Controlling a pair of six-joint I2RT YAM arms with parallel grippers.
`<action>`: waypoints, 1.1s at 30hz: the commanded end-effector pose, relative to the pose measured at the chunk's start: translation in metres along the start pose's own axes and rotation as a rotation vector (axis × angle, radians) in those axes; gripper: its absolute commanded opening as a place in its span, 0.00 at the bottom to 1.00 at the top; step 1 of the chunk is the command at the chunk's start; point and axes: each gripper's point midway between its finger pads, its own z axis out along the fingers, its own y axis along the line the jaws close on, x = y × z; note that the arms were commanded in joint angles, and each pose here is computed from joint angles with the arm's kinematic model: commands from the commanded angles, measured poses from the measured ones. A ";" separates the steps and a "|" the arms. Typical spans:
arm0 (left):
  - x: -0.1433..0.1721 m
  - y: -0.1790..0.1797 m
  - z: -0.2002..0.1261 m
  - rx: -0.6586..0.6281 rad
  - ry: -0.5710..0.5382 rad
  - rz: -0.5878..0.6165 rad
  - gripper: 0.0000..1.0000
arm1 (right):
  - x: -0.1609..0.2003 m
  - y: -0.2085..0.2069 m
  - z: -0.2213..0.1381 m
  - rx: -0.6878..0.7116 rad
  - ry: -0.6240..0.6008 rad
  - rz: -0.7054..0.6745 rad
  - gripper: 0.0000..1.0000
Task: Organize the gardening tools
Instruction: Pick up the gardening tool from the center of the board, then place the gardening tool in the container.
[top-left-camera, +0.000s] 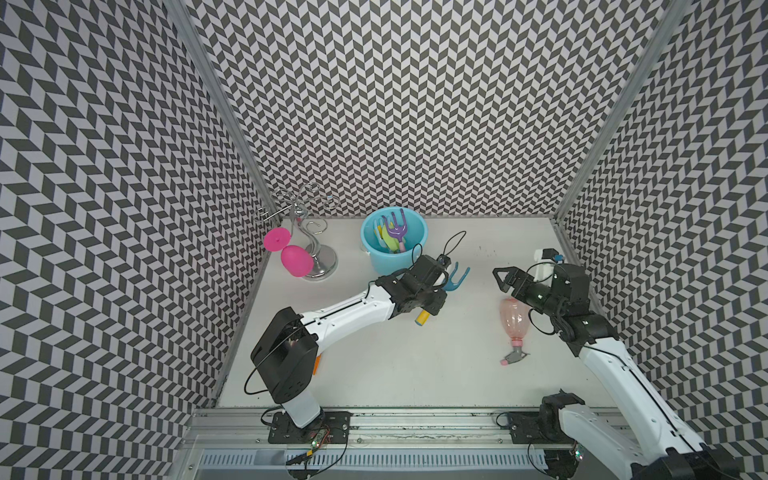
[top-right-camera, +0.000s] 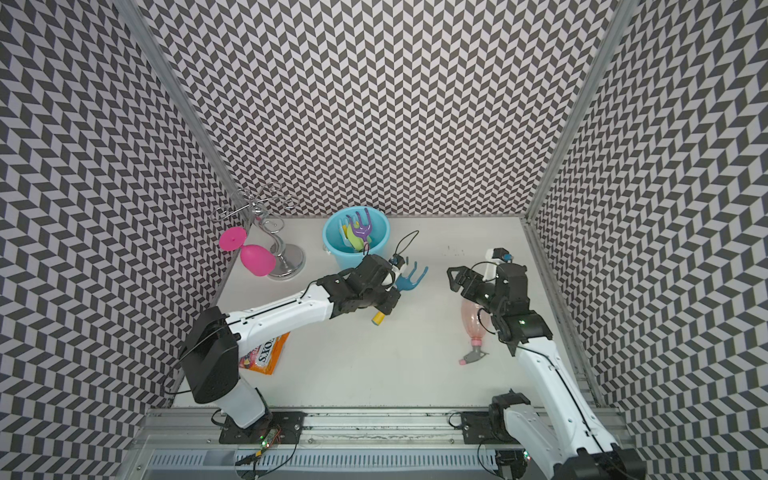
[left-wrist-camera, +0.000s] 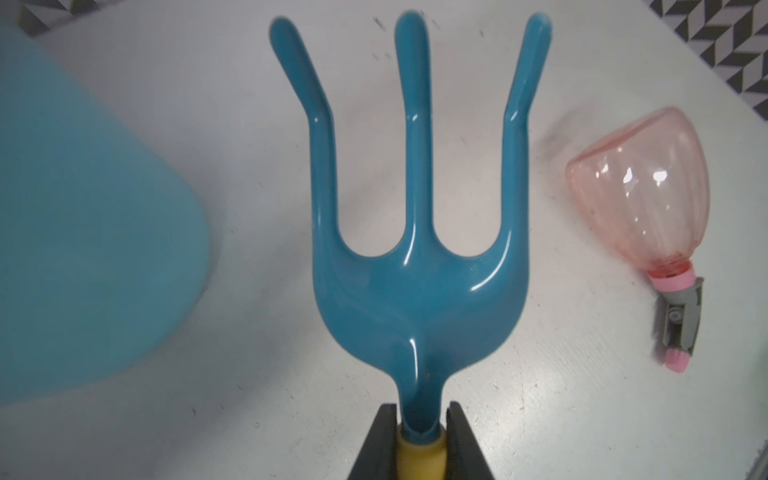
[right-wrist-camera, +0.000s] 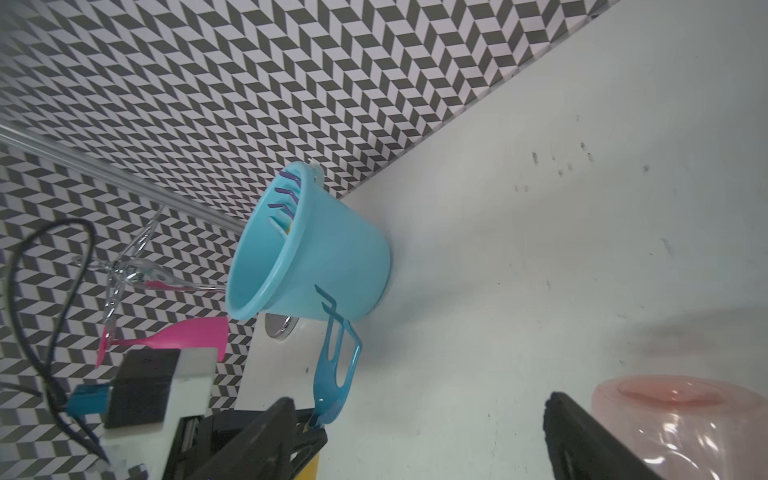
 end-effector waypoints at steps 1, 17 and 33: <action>-0.045 0.010 -0.028 0.005 -0.122 -0.043 0.13 | -0.017 0.045 -0.001 -0.156 -0.002 -0.081 0.92; -0.148 0.129 -0.091 -0.166 -0.407 -0.232 0.14 | -0.006 0.109 0.041 -0.280 0.135 -0.154 0.90; -0.204 0.202 -0.067 -0.244 -0.603 -0.278 0.13 | 0.007 0.090 0.051 -0.212 0.147 -0.154 0.90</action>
